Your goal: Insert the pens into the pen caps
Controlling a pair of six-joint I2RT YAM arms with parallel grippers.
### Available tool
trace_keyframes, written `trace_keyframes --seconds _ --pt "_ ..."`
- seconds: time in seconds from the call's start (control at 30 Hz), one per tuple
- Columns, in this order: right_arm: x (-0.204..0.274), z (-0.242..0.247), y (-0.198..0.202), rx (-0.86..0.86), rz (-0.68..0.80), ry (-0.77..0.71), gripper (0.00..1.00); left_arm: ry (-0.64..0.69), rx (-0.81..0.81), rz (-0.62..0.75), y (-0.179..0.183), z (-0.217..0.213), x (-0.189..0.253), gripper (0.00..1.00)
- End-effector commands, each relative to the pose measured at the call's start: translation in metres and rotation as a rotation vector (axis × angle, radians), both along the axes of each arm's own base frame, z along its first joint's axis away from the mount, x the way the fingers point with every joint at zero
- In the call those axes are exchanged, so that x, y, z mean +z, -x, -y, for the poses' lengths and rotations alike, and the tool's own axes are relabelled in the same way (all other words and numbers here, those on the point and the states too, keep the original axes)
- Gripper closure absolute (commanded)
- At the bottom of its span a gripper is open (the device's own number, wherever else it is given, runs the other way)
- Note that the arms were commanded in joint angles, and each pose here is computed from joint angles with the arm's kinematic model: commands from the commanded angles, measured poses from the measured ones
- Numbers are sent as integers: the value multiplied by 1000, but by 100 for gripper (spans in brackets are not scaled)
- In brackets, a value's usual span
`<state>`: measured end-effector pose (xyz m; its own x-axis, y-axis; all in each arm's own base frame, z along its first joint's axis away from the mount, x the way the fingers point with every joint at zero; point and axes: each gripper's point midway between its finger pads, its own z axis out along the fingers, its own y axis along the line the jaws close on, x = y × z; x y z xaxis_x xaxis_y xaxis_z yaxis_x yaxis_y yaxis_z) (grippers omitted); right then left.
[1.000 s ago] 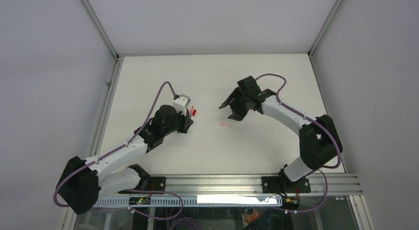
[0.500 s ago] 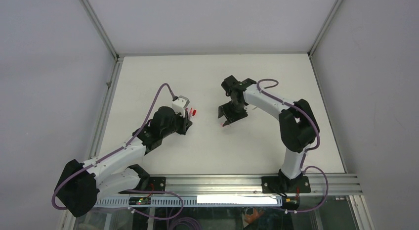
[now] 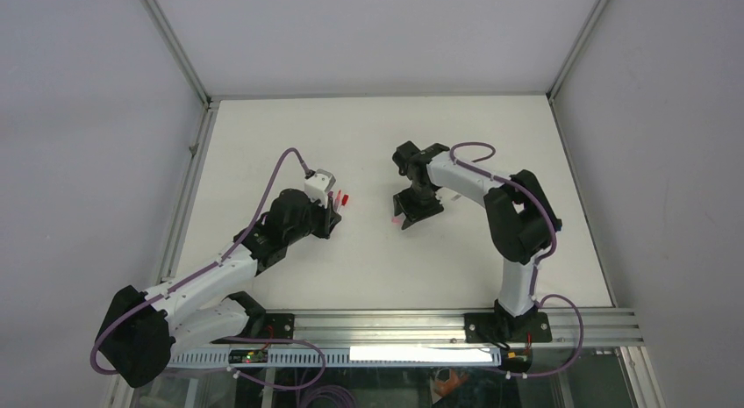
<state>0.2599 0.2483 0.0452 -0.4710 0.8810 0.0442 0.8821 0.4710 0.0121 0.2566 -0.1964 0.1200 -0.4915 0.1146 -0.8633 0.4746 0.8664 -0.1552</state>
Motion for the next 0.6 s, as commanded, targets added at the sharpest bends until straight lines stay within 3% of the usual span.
trace_keyframes --seconds 0.0,0.57 --pt "-9 8 -22 -42 77 45 54 22 -12 24 0 3 5 100" --pt "-24 6 -23 -42 65 38 55 8 -12 12 -2 4 0 100"
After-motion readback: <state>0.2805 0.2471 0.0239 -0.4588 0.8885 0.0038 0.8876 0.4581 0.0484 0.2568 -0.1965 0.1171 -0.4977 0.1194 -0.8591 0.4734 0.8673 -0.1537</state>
